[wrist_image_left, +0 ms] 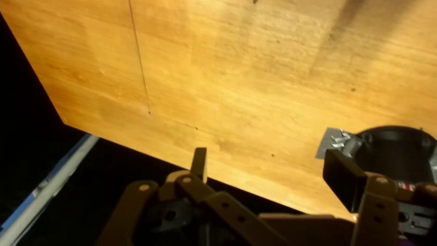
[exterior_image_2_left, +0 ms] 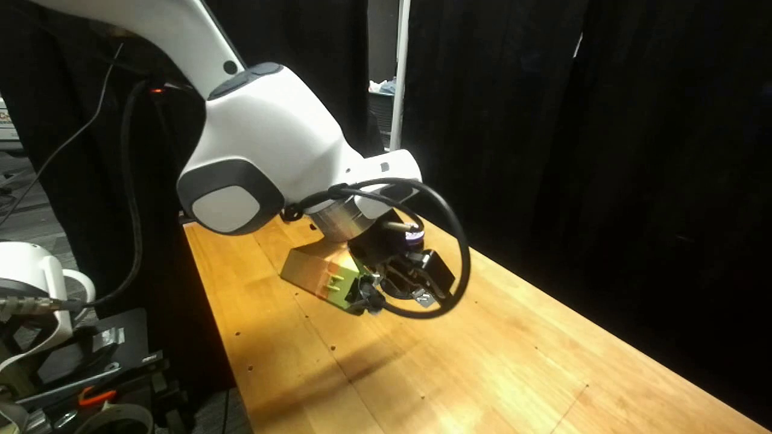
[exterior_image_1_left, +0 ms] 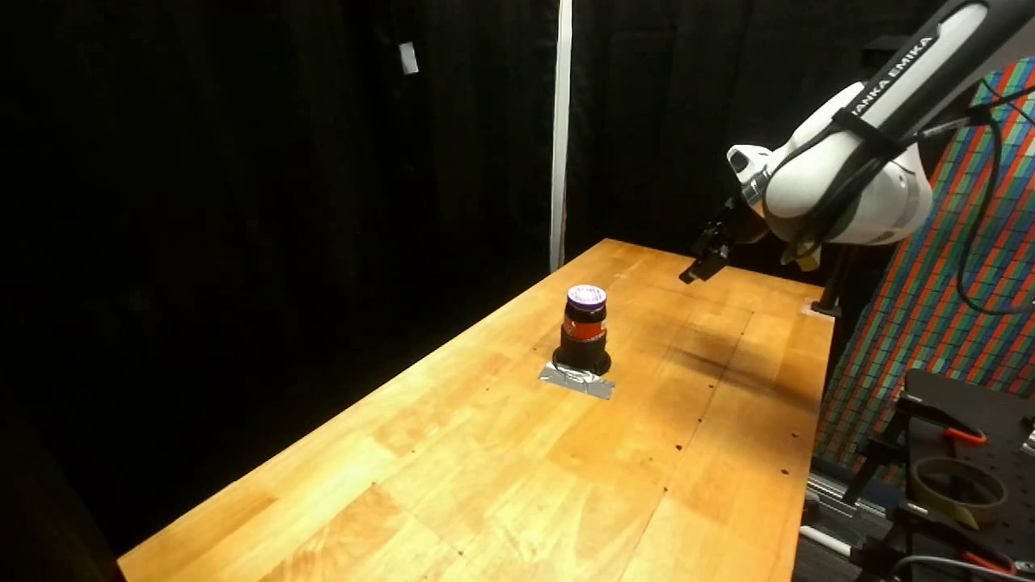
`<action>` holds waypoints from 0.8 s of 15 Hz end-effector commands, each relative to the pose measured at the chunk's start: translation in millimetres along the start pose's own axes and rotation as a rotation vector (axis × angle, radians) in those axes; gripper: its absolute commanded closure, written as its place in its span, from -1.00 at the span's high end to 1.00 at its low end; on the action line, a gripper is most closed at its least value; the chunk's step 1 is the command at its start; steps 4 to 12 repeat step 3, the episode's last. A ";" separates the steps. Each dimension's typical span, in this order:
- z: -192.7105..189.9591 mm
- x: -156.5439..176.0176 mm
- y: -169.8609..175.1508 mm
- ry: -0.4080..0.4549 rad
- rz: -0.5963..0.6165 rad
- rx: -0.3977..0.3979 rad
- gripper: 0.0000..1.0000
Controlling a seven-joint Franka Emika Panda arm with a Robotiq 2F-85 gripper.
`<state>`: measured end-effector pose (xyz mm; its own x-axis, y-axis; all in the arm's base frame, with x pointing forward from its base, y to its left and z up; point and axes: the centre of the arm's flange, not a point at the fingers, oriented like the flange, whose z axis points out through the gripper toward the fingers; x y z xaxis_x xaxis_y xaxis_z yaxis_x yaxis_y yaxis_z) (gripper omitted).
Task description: Put the rubber band around the brown cup
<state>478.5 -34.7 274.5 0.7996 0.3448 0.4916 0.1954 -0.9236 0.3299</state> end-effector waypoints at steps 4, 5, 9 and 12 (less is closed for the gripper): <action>-39.7 35.7 13.7 -0.201 0.034 -0.047 1.00; -39.7 35.7 13.7 -0.201 0.034 -0.047 1.00; -39.7 35.7 13.7 -0.201 0.034 -0.047 1.00; -39.7 35.7 13.7 -0.201 0.034 -0.047 1.00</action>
